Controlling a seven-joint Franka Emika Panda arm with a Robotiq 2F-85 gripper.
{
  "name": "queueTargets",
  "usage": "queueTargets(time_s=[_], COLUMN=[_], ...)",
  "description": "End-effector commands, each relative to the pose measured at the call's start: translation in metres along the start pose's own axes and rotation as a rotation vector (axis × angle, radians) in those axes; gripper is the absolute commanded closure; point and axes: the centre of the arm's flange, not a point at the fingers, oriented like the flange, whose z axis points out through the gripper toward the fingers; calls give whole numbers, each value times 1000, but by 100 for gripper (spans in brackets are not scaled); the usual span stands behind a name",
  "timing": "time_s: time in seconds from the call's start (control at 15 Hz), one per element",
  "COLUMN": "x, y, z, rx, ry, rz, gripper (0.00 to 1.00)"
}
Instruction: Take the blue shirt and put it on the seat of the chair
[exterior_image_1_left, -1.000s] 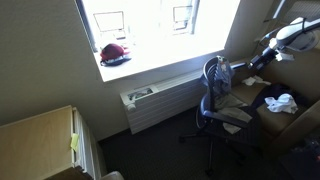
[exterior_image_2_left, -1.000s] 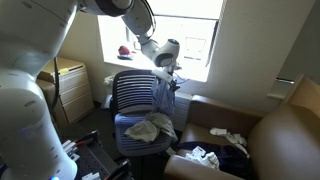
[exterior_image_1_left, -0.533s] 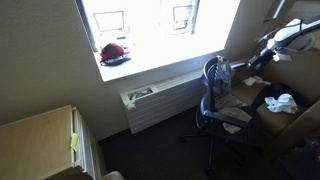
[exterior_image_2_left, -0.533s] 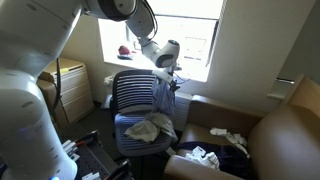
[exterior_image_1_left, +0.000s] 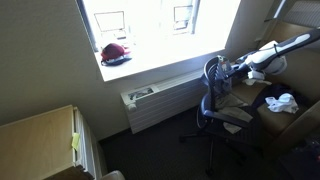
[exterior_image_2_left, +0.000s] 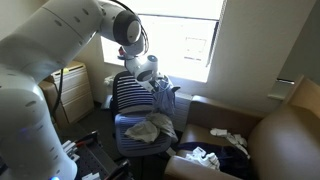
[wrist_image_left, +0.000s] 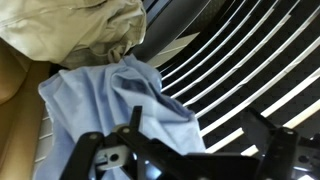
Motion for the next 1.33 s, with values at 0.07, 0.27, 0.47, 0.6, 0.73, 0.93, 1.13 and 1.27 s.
queueTargets(time_s=[0.07,0.27,0.47,0.6,0.73,0.93,1.13,1.27], x=[-2,2,-6,-13,-18,-6,-1,-2], y=[-2,22,41,34,38,42,42,42], z=[3,12,55,34,48,70,77,82], rx=[0,-80,-75,-75,-62,-50,-59,-60], ry=[-5,100,160,128,150,284,330,348], rz=[2,-47,-31,-38,-28,-30,-36,-25], gripper=[0,0,0,0,0,0,28,41])
